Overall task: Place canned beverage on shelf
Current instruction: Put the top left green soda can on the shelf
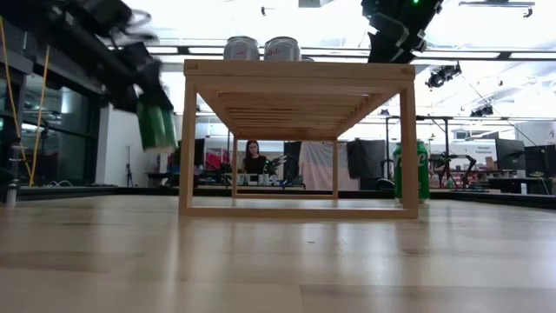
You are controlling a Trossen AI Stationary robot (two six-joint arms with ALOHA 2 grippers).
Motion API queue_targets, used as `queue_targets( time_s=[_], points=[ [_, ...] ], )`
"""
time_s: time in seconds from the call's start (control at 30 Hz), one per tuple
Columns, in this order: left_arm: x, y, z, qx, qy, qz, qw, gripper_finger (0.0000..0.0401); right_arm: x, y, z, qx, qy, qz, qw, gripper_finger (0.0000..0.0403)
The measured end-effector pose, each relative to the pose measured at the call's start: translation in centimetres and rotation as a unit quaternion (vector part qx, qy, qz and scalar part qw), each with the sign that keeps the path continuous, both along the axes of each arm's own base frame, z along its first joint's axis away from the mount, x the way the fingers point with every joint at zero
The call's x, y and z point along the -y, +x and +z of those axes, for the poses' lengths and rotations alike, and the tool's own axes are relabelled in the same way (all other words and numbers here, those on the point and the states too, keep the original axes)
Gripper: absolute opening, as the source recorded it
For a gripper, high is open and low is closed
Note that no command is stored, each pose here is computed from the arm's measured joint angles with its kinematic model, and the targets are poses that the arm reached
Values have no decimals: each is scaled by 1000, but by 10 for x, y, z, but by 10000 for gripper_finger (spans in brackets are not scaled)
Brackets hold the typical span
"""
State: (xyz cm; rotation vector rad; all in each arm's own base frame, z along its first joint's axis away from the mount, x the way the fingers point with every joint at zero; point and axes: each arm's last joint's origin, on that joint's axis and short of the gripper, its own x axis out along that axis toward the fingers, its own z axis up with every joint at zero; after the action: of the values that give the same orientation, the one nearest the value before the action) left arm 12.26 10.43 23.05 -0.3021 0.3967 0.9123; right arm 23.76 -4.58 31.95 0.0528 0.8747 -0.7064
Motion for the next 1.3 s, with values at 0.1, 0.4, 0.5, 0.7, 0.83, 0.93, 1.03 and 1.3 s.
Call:
queue_targets(
  time_s=[0.1,0.4,0.5,0.7,0.83,0.93,1.03,1.3],
  points=[
    [22,-16,24,30,7,-46,998,282,0,0,0,0,0,0,1000,358],
    [74,-44,70,152,33,-301,941,282,0,0,0,0,0,0,1000,358],
    [79,-38,69,151,15,-357,922,282,0,0,0,0,0,0,1000,358],
    [83,-3,65,121,3,-408,905,282,0,1,1,7,0,-1,1000,358],
    [89,24,75,103,31,-442,891,282,0,2,1,12,-1,-1,1000,358],
    [94,43,85,66,66,-429,899,282,0,2,1,12,2,2,1000,358],
    [99,60,91,21,106,-423,900,282,0,2,1,11,1,2,1000,358],
    [107,99,90,-55,149,-430,889,282,0,2,1,11,2,2,1000,358]
  ],
)
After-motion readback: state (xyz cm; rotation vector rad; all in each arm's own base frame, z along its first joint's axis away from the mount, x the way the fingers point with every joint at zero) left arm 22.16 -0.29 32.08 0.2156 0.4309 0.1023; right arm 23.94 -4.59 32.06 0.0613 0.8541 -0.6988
